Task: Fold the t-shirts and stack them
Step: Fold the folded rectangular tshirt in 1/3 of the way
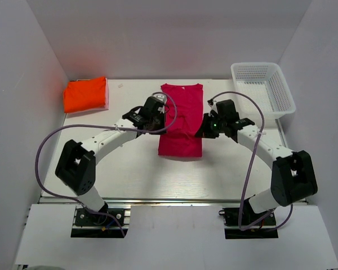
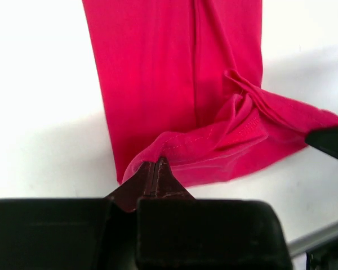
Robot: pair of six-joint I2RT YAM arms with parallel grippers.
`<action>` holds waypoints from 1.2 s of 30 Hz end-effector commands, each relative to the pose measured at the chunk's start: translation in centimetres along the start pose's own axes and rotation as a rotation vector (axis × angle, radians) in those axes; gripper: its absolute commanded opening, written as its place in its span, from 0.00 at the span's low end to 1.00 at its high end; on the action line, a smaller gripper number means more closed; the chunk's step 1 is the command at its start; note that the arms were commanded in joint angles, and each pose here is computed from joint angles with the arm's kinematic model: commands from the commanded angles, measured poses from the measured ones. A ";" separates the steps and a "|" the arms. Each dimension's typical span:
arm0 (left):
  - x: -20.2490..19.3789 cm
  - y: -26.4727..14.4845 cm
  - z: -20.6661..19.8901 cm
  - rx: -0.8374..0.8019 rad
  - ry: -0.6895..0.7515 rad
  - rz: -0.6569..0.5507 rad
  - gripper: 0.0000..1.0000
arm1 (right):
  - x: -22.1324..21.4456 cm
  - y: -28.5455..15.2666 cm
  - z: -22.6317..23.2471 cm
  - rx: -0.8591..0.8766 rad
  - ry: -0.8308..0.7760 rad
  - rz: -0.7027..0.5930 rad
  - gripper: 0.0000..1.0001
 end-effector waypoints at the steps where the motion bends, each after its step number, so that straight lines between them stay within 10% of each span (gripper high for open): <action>1: 2.9 0.1 0.6 0.028 0.033 -0.047 0.00 | 2.4 0.4 -0.2 -0.032 -0.019 -0.033 0.00; 34: 8.3 10.9 5.4 0.022 -0.063 -0.016 0.00 | 11.9 6.9 -4.6 -0.018 0.094 -0.051 0.01; 36: 9.1 11.0 5.7 0.016 -0.084 -0.030 0.20 | 12.3 7.4 -4.9 -0.027 0.121 -0.056 0.06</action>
Point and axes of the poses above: each gripper's point midway between its finger pads, its own y axis out along the fingers, its own z axis along the line the jaws close on, x = y × z, the point moved 5 cm from there along -y, back along the fingers, and after that the axes turned 8 degrees about y, right-handed, at the moved point
